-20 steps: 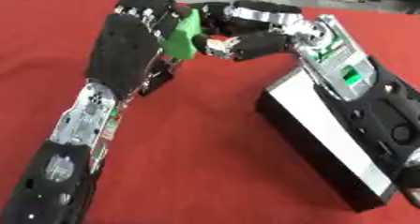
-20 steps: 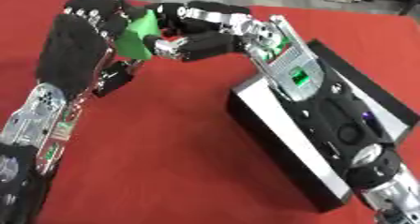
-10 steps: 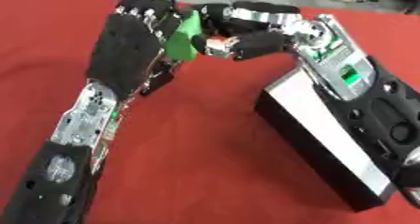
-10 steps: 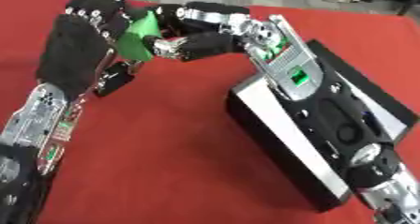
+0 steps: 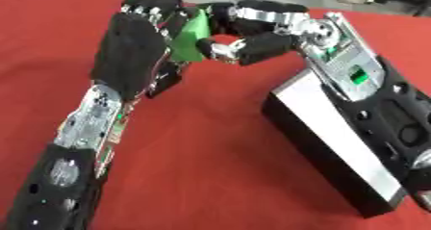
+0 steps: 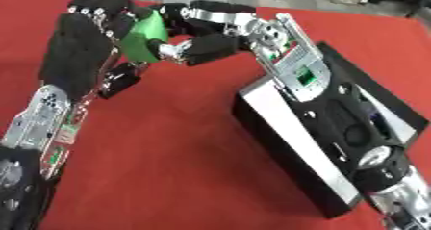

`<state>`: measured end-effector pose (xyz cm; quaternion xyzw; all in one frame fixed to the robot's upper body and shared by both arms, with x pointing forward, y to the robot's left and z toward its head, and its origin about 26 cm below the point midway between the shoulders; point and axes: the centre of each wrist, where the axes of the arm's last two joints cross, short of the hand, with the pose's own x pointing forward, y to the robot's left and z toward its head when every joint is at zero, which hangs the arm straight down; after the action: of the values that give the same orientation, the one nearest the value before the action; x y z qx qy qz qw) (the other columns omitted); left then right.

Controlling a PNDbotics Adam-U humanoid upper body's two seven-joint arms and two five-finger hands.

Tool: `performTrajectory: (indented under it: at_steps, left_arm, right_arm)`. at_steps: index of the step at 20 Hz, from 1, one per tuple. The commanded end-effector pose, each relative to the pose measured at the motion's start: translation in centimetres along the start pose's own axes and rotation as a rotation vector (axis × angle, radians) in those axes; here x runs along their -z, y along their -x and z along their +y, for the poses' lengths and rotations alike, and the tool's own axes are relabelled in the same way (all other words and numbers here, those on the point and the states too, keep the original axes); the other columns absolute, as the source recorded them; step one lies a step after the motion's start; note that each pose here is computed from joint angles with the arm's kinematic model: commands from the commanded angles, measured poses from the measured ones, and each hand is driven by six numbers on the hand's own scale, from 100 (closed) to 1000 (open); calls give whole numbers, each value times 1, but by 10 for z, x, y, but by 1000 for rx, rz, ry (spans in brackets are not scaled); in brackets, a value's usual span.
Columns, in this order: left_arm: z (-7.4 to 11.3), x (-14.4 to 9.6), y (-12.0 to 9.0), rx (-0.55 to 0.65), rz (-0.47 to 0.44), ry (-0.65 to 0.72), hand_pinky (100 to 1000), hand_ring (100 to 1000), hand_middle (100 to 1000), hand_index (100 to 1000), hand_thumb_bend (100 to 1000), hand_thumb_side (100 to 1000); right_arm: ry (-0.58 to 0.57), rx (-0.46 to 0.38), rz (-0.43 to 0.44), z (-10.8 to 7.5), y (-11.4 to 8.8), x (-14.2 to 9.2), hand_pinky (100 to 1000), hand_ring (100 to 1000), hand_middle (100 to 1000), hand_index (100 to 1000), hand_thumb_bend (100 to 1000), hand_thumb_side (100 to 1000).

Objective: Pick up the objects with one hand, pass them to the other hand, and then place them into the box on the other side of the table.

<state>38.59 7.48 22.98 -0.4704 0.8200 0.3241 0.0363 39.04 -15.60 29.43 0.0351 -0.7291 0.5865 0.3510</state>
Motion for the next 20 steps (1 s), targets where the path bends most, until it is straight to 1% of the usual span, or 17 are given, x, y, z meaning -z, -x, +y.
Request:
performTrajectory:
  at_steps: [1,10,13,17,19,20]
  left_arm:
    - [11,25,-18,-45,-45,-86,692,609,436,494,124,100]
    - [12,29,-26,-65,-76,-88,690,611,438,497,140,100]
    - [12,29,-26,-61,-81,-81,690,611,440,500,146,100]
    - [12,28,-26,-54,-79,-75,691,612,441,506,150,100]
    - [11,27,-25,-50,-76,-69,692,613,444,517,158,100]
    - [10,26,-25,-48,-74,-65,693,614,445,522,162,100]
  right_arm:
    - [-22,-23,-39,5,-10,12,1000,1000,1000,1000,100,541]
    - [0,-21,-33,4,-10,14,1000,1000,1000,1000,100,535]
    - [10,-11,-24,3,-9,13,1000,1000,1000,1000,100,510]
    - [38,34,4,3,-6,12,1000,1000,993,1000,100,483]
    - [50,67,18,3,-5,12,1000,1000,947,998,100,453]
    - [55,83,25,2,-5,11,1000,1000,931,983,100,441]
